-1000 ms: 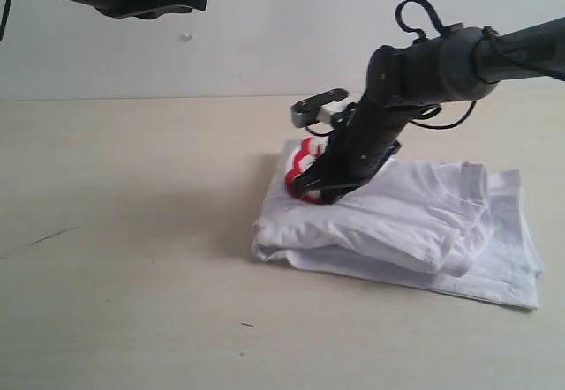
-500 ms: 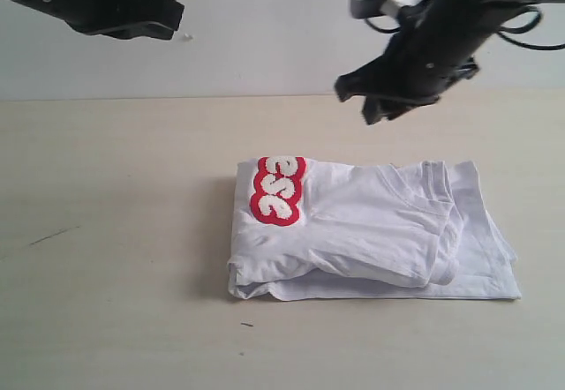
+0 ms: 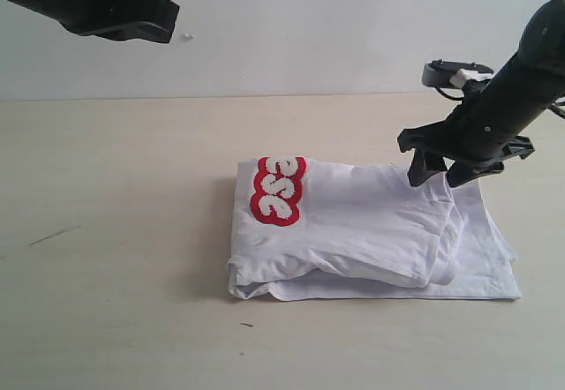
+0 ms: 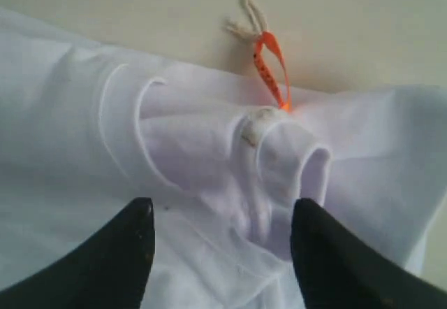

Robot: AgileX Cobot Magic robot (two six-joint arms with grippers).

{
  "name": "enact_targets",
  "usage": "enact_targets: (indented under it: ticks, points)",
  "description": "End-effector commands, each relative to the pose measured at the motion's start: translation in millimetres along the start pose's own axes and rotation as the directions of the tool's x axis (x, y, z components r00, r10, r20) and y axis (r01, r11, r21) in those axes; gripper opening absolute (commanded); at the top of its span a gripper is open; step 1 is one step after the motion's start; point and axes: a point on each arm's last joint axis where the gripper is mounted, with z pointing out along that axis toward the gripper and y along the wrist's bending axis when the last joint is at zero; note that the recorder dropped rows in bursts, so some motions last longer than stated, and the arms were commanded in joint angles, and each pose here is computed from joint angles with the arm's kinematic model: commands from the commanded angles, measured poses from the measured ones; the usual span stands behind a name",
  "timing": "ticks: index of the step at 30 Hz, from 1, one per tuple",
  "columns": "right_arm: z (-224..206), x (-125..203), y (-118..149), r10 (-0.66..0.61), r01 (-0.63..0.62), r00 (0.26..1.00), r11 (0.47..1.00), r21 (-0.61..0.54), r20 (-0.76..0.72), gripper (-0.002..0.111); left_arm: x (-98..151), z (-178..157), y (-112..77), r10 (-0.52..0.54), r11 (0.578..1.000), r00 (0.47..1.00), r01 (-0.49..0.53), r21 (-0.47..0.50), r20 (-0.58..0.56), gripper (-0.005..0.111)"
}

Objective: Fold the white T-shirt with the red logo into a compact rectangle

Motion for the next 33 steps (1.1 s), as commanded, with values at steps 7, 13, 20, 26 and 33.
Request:
enact_targets:
  ticks: [7,13,20,26,33]
  points:
    - [40,-1,-20,0.012,-0.014,1.000,0.996,0.092,0.021,0.057,-2,-3,0.7,-0.011,1.000,1.000,0.011,-0.006,0.018,0.000]
    - [41,-10,1,-0.036,0.037,0.999,0.994,-0.101,0.010,0.038,-2,-4,0.8,-0.004,1.000,1.000,0.004,-0.008,0.021,0.000]
    - [-4,-21,15,-0.112,0.120,0.991,0.985,-0.127,0.070,0.000,-3,-5,0.8,-0.001,1.000,1.000,0.001,-0.011,0.025,0.000]
    - [-56,-22,21,-0.159,0.168,0.976,0.985,-0.048,0.146,0.000,-2,-5,0.7,-0.001,1.000,1.000,0.001,-0.010,0.023,0.000]
    - [-62,-20,19,-0.187,0.189,0.975,0.982,-0.004,0.121,0.000,-2,-5,0.5,-0.001,1.000,1.000,0.001,-0.008,0.020,0.000]
